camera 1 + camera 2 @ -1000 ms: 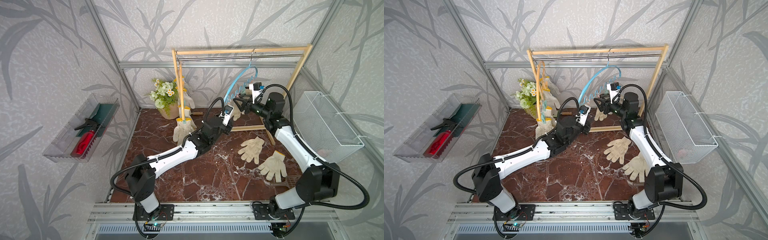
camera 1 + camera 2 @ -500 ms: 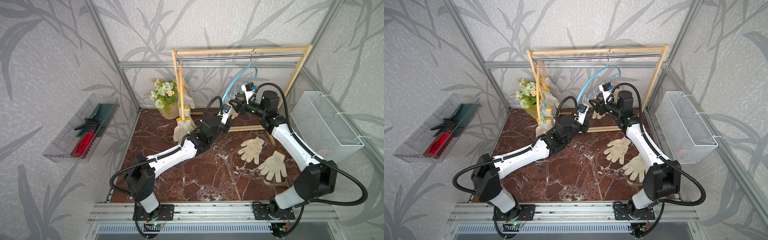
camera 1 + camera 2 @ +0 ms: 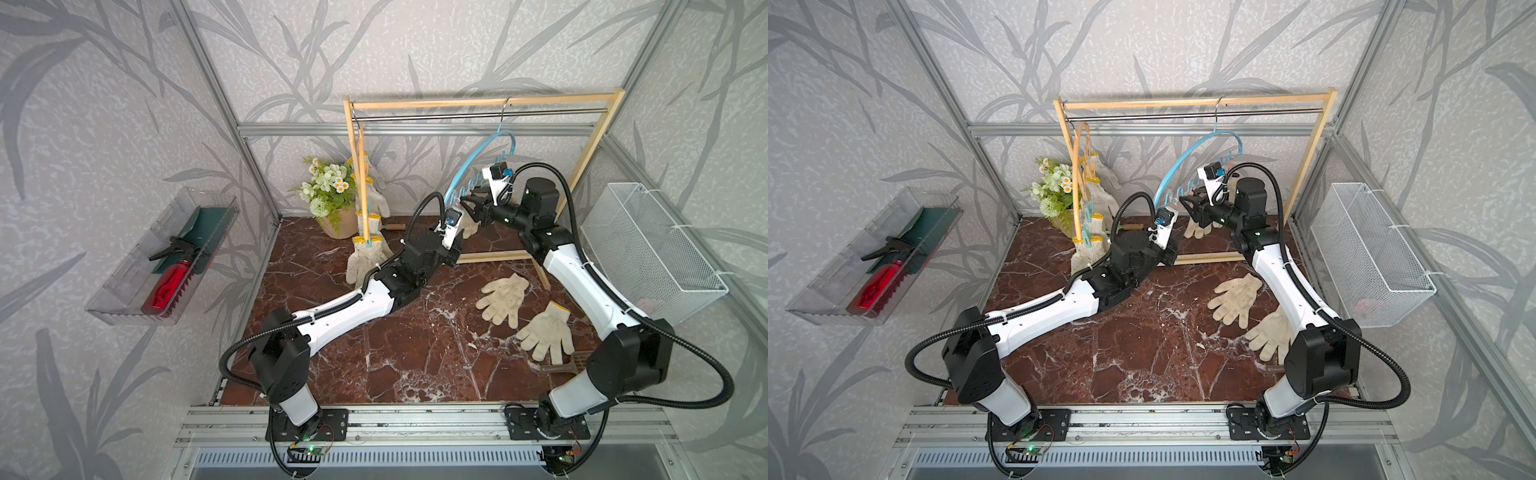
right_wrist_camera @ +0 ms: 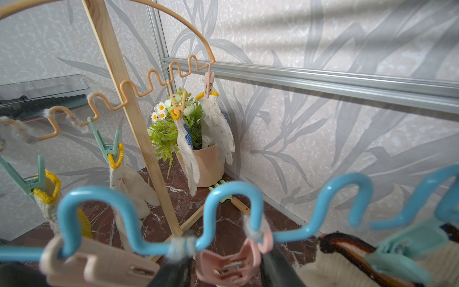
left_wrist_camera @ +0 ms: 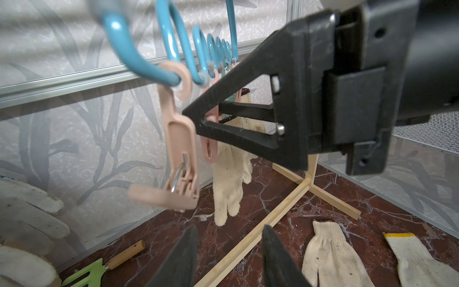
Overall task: Clip the gloves onto a hanger to dry
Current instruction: Open the clamp at the hanger.
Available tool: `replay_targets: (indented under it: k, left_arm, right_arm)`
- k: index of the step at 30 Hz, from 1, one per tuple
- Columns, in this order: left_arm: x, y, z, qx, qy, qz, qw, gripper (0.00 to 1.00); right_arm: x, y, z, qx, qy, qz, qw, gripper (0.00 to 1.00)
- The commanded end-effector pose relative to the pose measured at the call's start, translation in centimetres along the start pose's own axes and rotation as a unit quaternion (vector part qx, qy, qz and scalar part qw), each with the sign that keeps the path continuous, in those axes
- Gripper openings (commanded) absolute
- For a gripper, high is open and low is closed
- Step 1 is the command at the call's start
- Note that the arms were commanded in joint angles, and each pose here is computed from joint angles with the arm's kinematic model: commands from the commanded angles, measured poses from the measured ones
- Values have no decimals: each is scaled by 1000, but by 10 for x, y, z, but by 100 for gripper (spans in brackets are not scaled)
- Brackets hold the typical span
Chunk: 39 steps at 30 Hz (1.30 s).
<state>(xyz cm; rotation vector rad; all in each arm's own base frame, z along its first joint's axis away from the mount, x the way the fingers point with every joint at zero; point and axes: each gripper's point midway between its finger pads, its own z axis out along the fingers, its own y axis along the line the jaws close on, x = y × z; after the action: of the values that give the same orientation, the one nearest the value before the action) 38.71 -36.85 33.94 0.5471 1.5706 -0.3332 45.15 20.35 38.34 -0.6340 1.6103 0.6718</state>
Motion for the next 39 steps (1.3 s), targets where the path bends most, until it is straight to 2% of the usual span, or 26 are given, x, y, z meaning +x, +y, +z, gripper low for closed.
replay_targets:
  k: [1, 6, 9, 16, 18, 22, 25, 32, 39]
  left_arm:
    - [-12, 8, -10, -7, -11, 5, 1000, 42]
    - [-13, 9, -10, -7, -12, 4, 1000, 42]
    - [-13, 9, -11, -7, -11, 5, 1000, 42]
    - [-13, 9, -13, -5, -9, 3, 1000, 42]
    - [-13, 9, -14, -2, -9, -1, 1000, 42]
    - [-4, -3, -19, 24, 1, -26, 999, 41]
    - [18, -24, -22, 51, 28, -42, 997, 41]
    - [97, -72, -28, 87, 100, -83, 988, 38]
    - [162, -131, -5, 135, 158, -80, 975, 38]
  right_arm:
    - [-11, 2, 2, -5, -9, -7, 1000, 44]
    - [-11, 0, 5, -6, -7, -8, 1000, 43]
    - [-11, 0, 5, -6, -7, -8, 1000, 36]
    - [-11, 1, 4, -5, -6, -9, 1000, 30]
    - [-11, 1, 3, -5, -6, -9, 1000, 26]
    - [-13, 1, 3, -5, -10, -6, 1000, 25]
    - [-14, 1, 3, -5, -12, -3, 1000, 25]
    - [-17, 0, 1, 2, -16, -1, 1000, 25]
    - [-22, 0, -1, 4, -25, 11, 1000, 25]
